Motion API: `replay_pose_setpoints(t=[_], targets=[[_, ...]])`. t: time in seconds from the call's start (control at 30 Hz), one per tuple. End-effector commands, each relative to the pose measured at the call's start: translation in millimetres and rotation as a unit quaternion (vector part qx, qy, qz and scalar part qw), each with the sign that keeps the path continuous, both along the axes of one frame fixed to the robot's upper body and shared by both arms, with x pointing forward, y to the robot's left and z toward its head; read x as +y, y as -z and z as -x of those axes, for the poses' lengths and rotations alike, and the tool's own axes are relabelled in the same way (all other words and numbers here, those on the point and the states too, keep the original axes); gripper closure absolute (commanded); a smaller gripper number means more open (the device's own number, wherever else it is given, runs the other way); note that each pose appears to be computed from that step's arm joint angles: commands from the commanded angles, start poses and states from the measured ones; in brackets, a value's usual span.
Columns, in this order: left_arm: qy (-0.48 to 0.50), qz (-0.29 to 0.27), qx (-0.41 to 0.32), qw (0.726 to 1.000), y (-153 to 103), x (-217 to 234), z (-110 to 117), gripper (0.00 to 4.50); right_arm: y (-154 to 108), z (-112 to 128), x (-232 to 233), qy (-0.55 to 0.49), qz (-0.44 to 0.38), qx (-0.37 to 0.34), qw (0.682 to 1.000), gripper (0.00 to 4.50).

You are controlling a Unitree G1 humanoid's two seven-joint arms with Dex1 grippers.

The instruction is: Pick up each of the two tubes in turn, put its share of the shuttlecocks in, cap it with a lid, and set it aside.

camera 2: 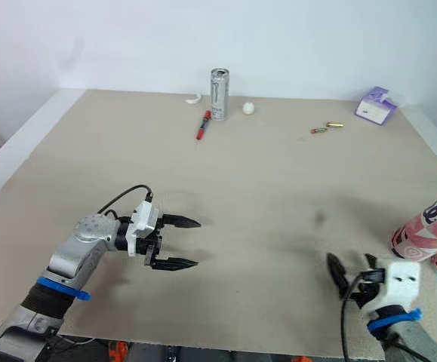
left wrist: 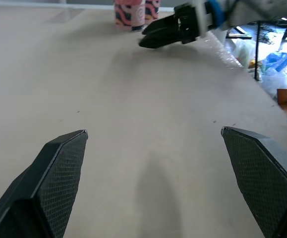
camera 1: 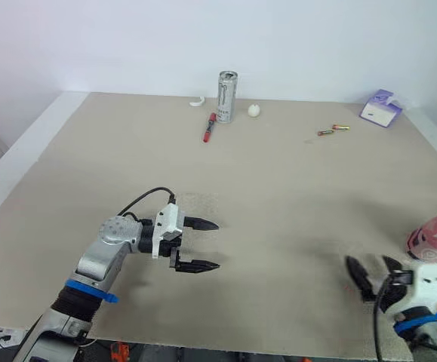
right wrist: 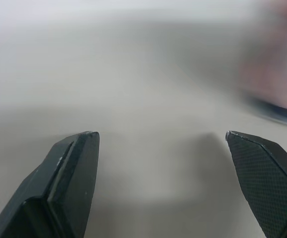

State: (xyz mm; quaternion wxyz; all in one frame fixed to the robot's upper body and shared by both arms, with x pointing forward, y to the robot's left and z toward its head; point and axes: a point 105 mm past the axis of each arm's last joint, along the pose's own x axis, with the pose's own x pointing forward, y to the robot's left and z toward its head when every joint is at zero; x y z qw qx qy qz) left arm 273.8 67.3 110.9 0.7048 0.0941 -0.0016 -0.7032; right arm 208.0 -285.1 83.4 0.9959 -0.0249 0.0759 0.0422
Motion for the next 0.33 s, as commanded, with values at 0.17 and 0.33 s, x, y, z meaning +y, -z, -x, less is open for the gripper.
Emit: replay_pose_setpoints(t=[0.17, 0.33], targets=[[-0.066, -0.043, -0.025, 0.997, 3.4, 26.6, -21.1, 0.00, -22.7, -19.8, 70.6, -0.319, 0.097, -0.050, 0.941, 0.13], [-0.110, -0.077, -0.056, 0.989, 5.3, 48.4, -32.0, 0.00, -26.3, -38.3, 70.0, -0.366, 0.091, -0.055, 0.924, 0.13]])
